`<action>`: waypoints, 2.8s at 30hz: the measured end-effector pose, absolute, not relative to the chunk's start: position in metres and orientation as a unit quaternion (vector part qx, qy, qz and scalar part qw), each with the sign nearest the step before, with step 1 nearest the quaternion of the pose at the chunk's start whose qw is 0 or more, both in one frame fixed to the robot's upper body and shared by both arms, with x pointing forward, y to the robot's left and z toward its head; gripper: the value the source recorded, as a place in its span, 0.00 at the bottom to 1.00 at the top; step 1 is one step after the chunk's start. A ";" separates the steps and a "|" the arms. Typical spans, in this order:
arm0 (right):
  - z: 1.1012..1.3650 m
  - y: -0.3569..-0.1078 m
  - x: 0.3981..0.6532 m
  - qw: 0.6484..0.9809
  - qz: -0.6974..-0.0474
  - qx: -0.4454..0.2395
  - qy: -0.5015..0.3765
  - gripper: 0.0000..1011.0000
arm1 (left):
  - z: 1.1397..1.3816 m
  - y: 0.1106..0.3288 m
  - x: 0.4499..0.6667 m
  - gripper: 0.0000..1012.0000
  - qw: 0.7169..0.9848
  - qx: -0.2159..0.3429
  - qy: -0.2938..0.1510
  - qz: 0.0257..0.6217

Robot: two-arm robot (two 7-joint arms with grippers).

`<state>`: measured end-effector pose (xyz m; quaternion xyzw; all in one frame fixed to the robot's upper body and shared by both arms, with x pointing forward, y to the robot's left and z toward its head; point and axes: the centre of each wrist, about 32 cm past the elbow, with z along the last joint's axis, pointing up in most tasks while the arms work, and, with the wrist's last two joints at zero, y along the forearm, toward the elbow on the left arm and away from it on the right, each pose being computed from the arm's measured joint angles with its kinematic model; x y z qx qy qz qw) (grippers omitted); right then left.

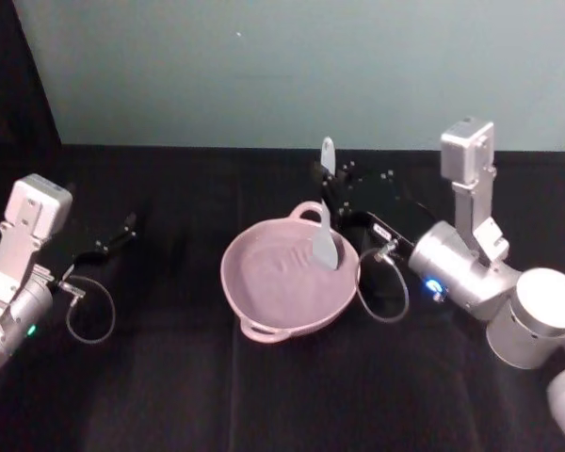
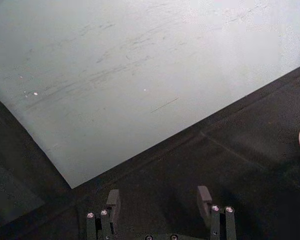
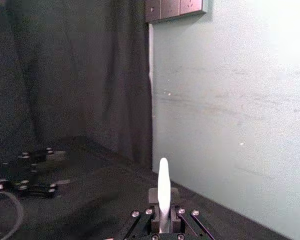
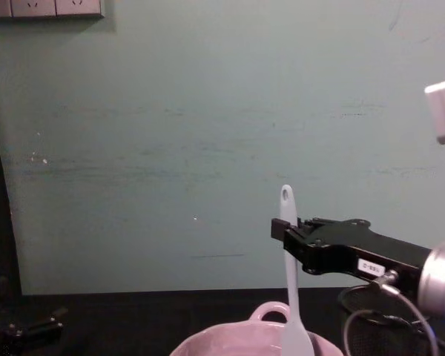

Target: Use the one hand to pick up the spoon and stir the clear water in the bowl.

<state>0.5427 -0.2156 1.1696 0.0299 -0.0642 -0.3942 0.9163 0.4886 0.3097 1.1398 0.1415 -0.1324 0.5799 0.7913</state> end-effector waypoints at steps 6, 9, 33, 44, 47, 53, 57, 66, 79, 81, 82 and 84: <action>1.173 -0.215 0.522 0.926 -0.374 0.038 -0.037 0.12 | 1.140 0.310 0.489 1.00 0.791 0.142 -0.132 0.580; 1.171 -0.208 0.514 0.933 -0.357 0.042 -0.026 0.12 | 1.140 0.310 0.489 1.00 0.791 0.142 -0.132 0.580; 1.154 -0.181 0.563 0.913 -0.394 0.071 -0.079 0.12 | 1.140 0.310 0.489 1.00 0.791 0.142 -0.132 0.580; 1.165 -0.216 0.545 0.911 -0.403 0.043 -0.077 0.12 | 1.140 0.310 0.489 1.00 0.791 0.141 -0.132 0.580; 1.167 -0.221 0.534 0.919 -0.389 0.041 -0.057 0.12 | 1.140 0.310 0.489 1.00 0.791 0.142 -0.132 0.580; 1.171 -0.219 0.521 0.938 -0.345 0.043 0.001 0.12 | 1.140 0.310 0.489 1.00 0.791 0.141 -0.132 0.580; 1.170 -0.206 0.520 0.948 -0.314 0.047 0.031 0.12 | 1.140 0.310 0.489 1.00 0.791 0.141 -0.132 0.580; 1.156 -0.170 0.532 0.947 -0.313 0.072 0.004 0.12 | 1.140 0.310 0.489 1.00 0.791 0.141 -0.132 0.580; 1.147 -0.172 0.555 0.913 -0.394 0.072 -0.080 0.12 | 1.140 0.310 0.489 1.00 0.791 0.141 -0.132 0.580; 1.149 -0.177 0.555 0.910 -0.400 0.070 -0.084 0.12 | 1.140 0.310 0.489 1.00 0.791 0.142 -0.132 0.580; 1.150 -0.179 0.554 0.910 -0.401 0.069 -0.084 0.12 | 1.140 0.310 0.489 1.00 0.791 0.142 -0.132 0.580; 1.152 -0.183 0.552 0.909 -0.403 0.067 -0.083 0.12 | 1.140 0.310 0.489 1.00 0.791 0.142 -0.132 0.580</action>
